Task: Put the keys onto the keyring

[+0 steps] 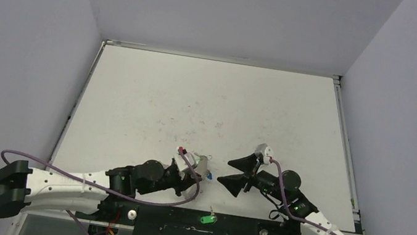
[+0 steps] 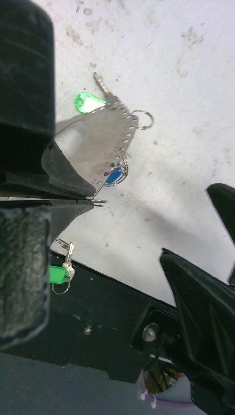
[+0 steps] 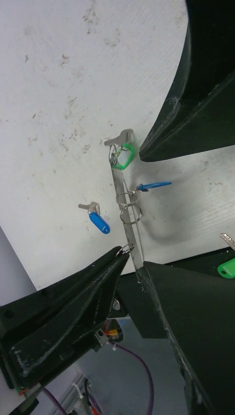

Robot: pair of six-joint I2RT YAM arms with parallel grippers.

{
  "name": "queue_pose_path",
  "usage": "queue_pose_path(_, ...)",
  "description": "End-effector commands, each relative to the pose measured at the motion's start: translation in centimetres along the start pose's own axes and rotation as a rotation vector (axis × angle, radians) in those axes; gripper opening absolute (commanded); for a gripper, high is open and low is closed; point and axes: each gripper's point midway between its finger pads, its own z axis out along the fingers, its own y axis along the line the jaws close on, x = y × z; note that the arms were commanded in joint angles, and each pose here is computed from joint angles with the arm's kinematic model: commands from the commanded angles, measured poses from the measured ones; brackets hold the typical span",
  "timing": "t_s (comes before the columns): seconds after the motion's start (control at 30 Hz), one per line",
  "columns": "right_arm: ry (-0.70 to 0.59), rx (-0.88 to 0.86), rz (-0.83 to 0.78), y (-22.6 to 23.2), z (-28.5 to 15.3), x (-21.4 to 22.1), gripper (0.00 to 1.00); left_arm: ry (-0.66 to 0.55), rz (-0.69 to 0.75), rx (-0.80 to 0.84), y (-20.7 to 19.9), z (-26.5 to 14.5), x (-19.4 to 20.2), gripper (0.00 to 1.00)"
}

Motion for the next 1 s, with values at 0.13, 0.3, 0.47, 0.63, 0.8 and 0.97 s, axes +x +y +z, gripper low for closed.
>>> queue_pose_path(0.13,-0.033,-0.152,-0.174,3.0,1.5,-1.9,0.75,-0.160,0.062,-0.027,1.1,-3.1,-4.4,0.00)
queue_pose_path(0.3,0.020,-0.110,-0.197,2.4,2.5,-1.2,0.79,-0.192,0.041,-0.103,2.7,-5.0,-5.6,0.00)
queue_pose_path(0.47,0.075,-0.054,-0.181,1.5,2.6,-0.4,0.79,-0.179,0.044,-0.168,3.9,-6.3,-6.6,0.00)
queue_pose_path(0.63,0.113,-0.015,-0.146,0.9,2.3,0.4,0.78,-0.126,0.073,-0.206,4.8,-6.4,-7.0,0.00)
queue_pose_path(0.8,0.151,0.030,-0.094,0.5,1.8,1.1,0.77,-0.120,0.076,-0.215,5.5,-6.3,-7.9,0.00)
queue_pose_path(0.97,0.161,0.165,0.061,-0.8,1.2,1.1,0.76,-0.123,0.064,-0.222,6.6,-6.3,-9.0,0.00)
